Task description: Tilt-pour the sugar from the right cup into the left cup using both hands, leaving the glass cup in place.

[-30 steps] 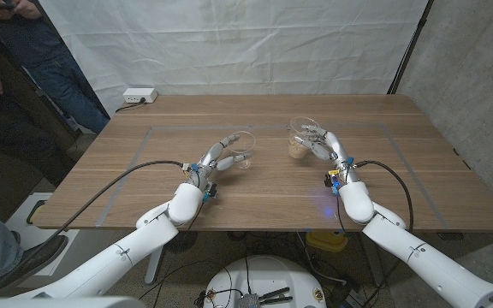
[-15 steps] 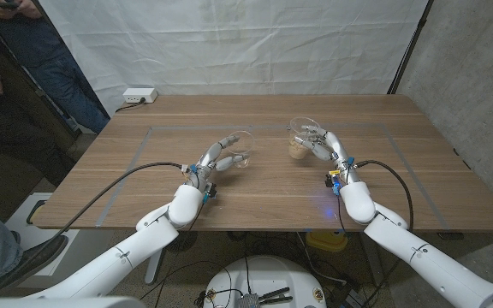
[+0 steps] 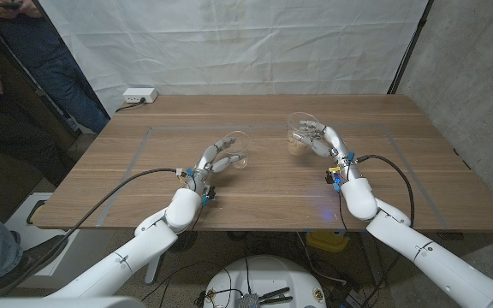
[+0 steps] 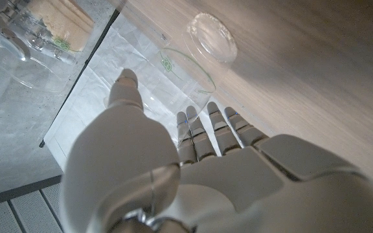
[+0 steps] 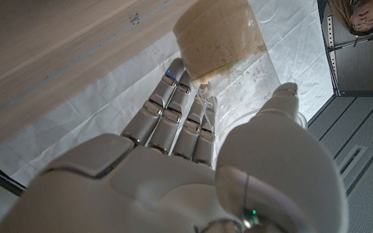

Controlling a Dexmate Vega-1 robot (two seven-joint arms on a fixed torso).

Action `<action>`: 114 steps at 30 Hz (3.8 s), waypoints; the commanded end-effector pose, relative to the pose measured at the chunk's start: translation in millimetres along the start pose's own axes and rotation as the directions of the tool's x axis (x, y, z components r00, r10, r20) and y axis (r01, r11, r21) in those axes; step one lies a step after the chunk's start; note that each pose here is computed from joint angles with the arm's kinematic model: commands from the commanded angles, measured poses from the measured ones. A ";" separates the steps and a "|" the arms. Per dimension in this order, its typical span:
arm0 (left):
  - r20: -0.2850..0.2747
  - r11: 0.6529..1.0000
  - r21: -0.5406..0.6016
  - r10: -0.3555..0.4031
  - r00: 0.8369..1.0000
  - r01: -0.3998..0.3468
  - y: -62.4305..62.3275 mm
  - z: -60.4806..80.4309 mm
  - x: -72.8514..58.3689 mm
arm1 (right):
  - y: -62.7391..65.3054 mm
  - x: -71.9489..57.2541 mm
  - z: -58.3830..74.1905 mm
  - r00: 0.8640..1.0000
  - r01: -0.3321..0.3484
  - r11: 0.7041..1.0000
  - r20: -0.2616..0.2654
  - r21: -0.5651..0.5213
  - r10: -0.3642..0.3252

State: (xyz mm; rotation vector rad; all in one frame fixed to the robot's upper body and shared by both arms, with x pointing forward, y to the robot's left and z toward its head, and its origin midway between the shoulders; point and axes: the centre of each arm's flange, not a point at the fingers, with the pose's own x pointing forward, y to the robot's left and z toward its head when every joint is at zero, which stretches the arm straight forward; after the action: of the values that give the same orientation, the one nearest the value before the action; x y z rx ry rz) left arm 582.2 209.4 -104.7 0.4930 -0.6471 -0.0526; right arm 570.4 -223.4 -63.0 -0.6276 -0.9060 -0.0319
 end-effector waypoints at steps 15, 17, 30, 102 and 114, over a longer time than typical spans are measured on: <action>-0.025 0.994 -0.106 -0.035 0.999 0.032 13.8 7.3 6.8 | -12.0 13.8 35.5 0.996 -0.018 0.996 0.083 -0.082 0.025; -0.029 0.995 -0.098 -0.038 0.999 0.034 15.6 11.3 7.5 | -11.8 14.7 37.6 0.996 -0.020 0.995 0.087 -0.094 0.028; -0.060 0.999 -0.032 -0.033 0.998 0.031 19.2 22.4 8.3 | -15.6 19.2 43.9 0.993 -0.026 0.989 0.109 -0.148 0.042; -0.067 0.997 0.003 -0.072 0.995 0.073 13.0 27.9 6.2 | 21.8 70.6 126.3 0.933 -0.212 0.814 0.136 -0.541 0.334; -0.069 0.997 -0.004 -0.080 0.994 0.079 13.5 23.9 7.7 | 27.0 76.7 128.7 0.926 -0.237 0.786 0.113 -0.571 0.361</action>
State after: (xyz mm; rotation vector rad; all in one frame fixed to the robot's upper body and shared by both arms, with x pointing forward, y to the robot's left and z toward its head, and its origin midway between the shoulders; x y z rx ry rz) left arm 569.7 208.0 -77.0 0.5213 -0.5615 -0.1038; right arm 532.0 -124.8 35.7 -1.2851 -1.0117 0.0652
